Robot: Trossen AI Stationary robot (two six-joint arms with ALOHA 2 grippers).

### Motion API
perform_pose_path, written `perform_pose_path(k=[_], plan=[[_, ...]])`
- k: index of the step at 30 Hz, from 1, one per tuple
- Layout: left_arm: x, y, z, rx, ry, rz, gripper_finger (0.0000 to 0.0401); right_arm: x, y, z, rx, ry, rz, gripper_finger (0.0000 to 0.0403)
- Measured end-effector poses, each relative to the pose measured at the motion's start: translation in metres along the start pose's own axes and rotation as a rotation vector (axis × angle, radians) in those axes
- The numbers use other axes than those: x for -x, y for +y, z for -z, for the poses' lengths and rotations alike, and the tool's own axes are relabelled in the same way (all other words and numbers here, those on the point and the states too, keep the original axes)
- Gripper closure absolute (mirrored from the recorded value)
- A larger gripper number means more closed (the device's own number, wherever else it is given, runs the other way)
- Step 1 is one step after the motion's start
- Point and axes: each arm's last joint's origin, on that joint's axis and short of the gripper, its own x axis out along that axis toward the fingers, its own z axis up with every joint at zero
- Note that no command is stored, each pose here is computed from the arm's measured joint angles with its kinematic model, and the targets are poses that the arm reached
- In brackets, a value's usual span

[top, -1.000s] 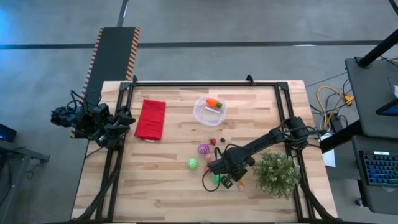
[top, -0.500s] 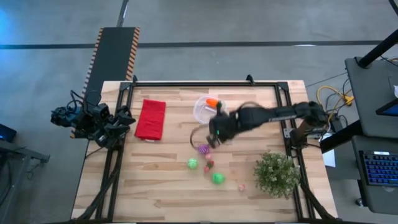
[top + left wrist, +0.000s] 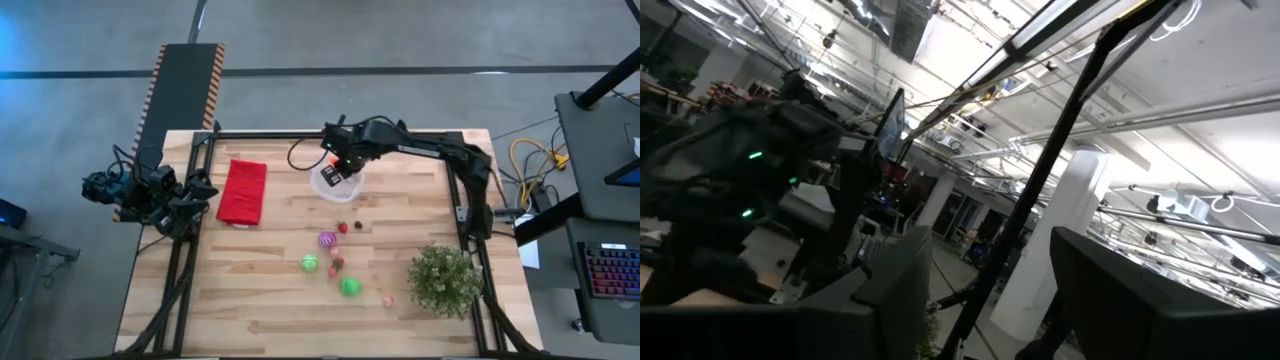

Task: Pick and placing Produce into tupperware
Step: Put the yellow corn into the transparent bin, then put the bottom pink peach into the transparent bin

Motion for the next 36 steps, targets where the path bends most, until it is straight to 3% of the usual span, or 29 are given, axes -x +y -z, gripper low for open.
perform_pose_path(k=[7,15,25,29,36], plan=[[0.0,0.0,0.0,0.0,0.0,0.0,0.0209,-0.041,0.002,-0.013,0.098,0.139,0.074,0.0365],[0.0,0.0,0.0,0.0,0.0,0.0,0.0209,-0.084,-0.011,-0.026,0.101,0.27,0.087,0.0365],[0.0,0.0,0.0,0.0,0.0,0.0,0.0209,-0.093,-0.023,-0.026,0.121,0.321,0.118,0.0361],[0.0,0.0,0.0,-0.001,0.0,0.0,0.0209,-0.096,-0.024,-0.023,0.14,0.337,0.118,0.0333],[0.0,0.0,0.0,-0.002,0.0,0.0,0.0209,-0.101,-0.027,-0.018,0.126,0.349,0.156,0.0239]])
